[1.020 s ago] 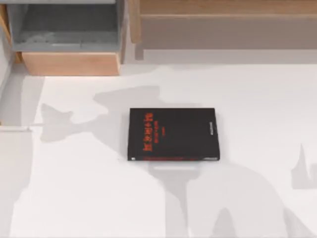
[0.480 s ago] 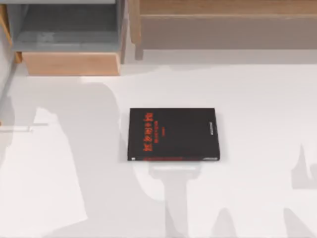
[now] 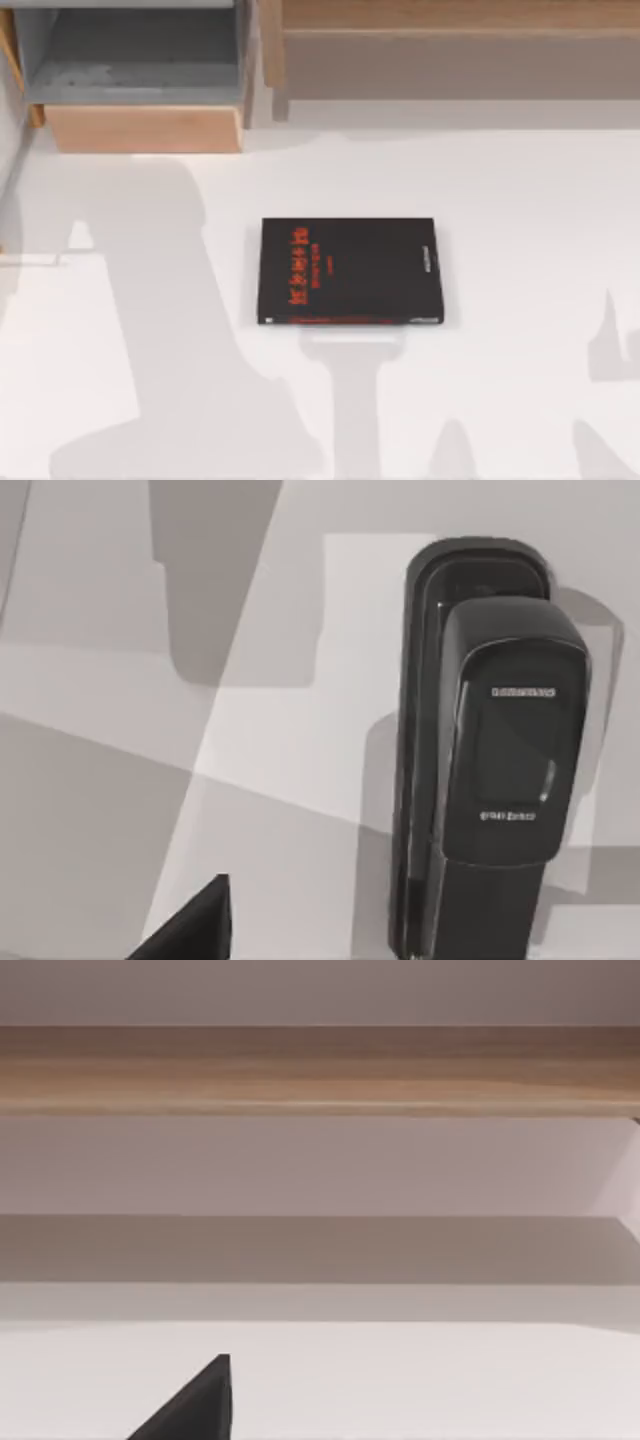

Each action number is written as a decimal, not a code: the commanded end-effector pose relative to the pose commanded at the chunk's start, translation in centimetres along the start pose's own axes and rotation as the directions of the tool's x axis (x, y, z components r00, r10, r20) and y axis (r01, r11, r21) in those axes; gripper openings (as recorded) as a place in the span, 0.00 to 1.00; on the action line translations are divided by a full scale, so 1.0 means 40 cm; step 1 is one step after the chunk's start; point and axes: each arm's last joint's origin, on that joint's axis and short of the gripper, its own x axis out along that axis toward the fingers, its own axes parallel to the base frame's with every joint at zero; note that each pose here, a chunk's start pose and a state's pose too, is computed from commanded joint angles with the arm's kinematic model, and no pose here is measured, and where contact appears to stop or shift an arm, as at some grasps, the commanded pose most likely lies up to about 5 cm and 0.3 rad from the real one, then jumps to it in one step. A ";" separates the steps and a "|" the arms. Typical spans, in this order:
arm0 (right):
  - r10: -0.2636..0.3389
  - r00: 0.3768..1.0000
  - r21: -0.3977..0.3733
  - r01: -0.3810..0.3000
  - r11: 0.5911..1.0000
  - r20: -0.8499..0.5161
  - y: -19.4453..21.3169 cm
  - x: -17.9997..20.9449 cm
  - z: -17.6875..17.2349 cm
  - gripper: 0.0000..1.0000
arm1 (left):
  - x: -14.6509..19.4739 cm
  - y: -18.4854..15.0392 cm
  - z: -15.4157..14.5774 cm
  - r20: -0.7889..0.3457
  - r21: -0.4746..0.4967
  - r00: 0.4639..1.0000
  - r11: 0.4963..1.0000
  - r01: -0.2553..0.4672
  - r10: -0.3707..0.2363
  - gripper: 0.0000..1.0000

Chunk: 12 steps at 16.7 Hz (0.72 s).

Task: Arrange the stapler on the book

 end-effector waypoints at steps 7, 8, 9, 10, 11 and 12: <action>0.000 1.000 0.000 0.000 1.000 0.000 0.000 0.000 0.000 1.00 | -0.088 0.039 -0.029 -0.003 0.006 1.000 1.000 0.003 -0.003 1.00; 0.000 1.000 0.000 0.000 1.000 0.000 0.000 0.000 0.000 1.00 | -0.104 0.045 -0.035 0.000 0.008 1.000 1.000 0.004 -0.004 1.00; 0.000 1.000 0.000 0.000 1.000 0.000 0.000 0.000 0.000 1.00 | -0.116 0.048 -0.039 0.004 0.009 1.000 1.000 0.004 -0.004 1.00; 0.000 1.000 0.000 0.000 1.000 0.000 0.000 0.000 0.000 1.00 | -0.120 0.049 -0.041 0.008 0.011 1.000 1.000 0.005 -0.005 1.00; 0.000 1.000 0.000 0.000 1.000 0.000 0.000 0.000 0.000 1.00 | -0.116 0.048 -0.040 0.010 0.013 1.000 1.000 0.005 -0.005 1.00; 0.000 1.000 0.000 0.000 1.000 0.000 0.000 0.000 0.000 1.00 | -0.100 0.044 -0.036 0.009 0.013 1.000 1.000 0.005 -0.005 1.00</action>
